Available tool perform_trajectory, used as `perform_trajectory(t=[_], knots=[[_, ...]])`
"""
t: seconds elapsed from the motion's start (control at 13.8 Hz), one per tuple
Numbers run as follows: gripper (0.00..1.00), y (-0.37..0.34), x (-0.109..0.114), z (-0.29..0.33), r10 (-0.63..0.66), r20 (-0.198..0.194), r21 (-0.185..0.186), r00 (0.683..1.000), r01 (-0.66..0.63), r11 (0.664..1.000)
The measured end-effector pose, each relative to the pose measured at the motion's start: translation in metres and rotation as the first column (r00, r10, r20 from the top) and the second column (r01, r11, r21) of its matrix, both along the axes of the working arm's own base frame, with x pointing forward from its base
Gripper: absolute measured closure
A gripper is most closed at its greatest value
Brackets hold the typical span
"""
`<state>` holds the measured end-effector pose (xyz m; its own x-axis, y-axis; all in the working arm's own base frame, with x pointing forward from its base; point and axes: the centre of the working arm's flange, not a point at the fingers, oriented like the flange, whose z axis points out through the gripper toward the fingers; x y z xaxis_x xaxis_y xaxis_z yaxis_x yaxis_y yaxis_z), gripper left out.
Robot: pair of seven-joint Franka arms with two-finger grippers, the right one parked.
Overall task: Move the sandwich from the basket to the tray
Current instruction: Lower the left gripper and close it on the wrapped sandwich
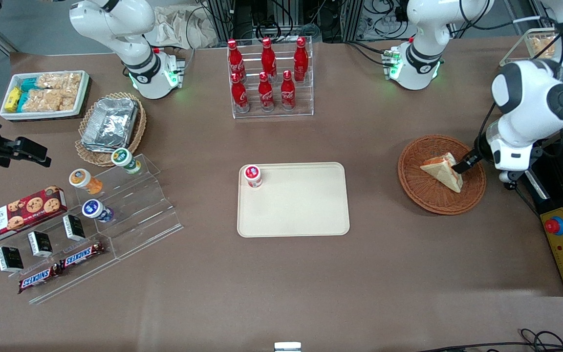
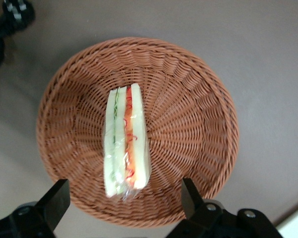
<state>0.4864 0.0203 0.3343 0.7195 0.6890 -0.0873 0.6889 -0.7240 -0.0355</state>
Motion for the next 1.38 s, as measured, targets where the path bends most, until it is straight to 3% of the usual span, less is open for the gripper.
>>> perform_trajectory(t=[0.29,0.72,1.09,1.16,1.38], knots=[[0.00,0.000,0.003,-0.048,0.145,-0.064,0.008,0.987,-0.145,0.989],[0.00,-0.004,0.000,-0.098,0.242,-0.150,0.025,0.959,-0.241,0.970],[0.04,-0.004,0.001,-0.119,0.258,-0.166,0.027,0.952,-0.257,0.966],[0.11,-0.004,0.001,-0.119,0.264,-0.165,0.028,0.950,-0.263,0.964],[0.46,-0.003,0.005,-0.117,0.276,-0.155,0.029,0.949,-0.274,0.961]])
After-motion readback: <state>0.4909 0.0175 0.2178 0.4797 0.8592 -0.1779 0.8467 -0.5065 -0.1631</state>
